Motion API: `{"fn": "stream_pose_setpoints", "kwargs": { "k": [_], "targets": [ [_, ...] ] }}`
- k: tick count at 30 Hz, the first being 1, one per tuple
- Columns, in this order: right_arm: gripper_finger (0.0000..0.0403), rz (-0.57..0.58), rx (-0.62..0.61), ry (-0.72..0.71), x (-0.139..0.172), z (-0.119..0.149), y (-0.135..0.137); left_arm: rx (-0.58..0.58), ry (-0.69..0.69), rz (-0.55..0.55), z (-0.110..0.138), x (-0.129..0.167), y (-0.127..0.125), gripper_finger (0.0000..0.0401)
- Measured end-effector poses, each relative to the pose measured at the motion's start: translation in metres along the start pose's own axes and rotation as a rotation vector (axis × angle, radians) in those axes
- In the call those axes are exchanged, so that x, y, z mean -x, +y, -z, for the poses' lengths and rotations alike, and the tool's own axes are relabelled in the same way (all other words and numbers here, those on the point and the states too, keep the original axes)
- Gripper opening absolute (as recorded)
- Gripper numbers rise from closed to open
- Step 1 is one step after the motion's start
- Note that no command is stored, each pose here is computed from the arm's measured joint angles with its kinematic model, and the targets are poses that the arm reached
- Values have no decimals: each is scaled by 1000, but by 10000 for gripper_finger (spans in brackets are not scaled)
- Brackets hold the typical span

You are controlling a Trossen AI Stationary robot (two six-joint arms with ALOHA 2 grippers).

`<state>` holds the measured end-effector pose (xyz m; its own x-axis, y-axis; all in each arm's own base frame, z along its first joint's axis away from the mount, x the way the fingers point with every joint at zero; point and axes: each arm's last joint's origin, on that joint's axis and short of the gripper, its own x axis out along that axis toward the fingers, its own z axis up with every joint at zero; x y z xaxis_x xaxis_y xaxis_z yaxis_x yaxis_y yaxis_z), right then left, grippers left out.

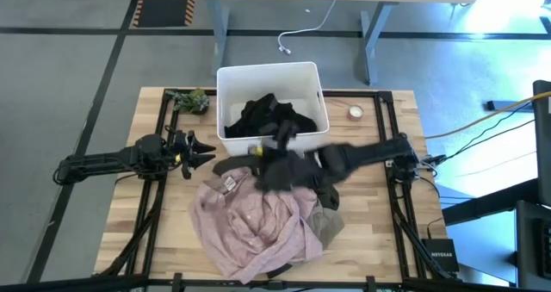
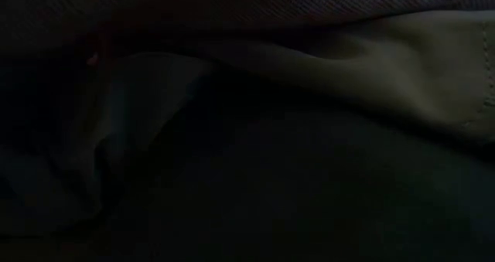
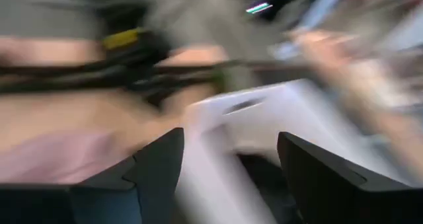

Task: Sort clothes
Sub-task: Put the pink shirt into the white bin

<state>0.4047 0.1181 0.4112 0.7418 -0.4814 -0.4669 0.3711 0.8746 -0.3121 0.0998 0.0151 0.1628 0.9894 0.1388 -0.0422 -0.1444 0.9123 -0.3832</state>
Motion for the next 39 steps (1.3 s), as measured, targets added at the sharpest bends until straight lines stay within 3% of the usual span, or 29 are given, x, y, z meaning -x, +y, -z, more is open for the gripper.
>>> {"fn": "stream_pose_setpoints", "kwargs": {
  "k": [5, 12, 17, 25, 30, 39],
  "targets": [
    [253, -250, -62, 163, 18, 39, 55, 30, 0, 0, 0, 0, 0, 157],
    [253, -354, -23, 312, 39, 103, 117, -4, 0, 0, 0, 0, 0, 157],
    [253, -427, 30, 260, 47, 127, 144, -30, 0, 0, 0, 0, 0, 157],
    [253, -522, 165, 144, 30, 142, 163, -27, 0, 0, 0, 0, 0, 157],
    [253, -544, 311, 194, 5, 158, 173, -29, 0, 0, 0, 0, 0, 157],
    [253, -375, 396, 219, -46, 163, 158, -30, 0, 0, 0, 0, 0, 157]
  ]
}}
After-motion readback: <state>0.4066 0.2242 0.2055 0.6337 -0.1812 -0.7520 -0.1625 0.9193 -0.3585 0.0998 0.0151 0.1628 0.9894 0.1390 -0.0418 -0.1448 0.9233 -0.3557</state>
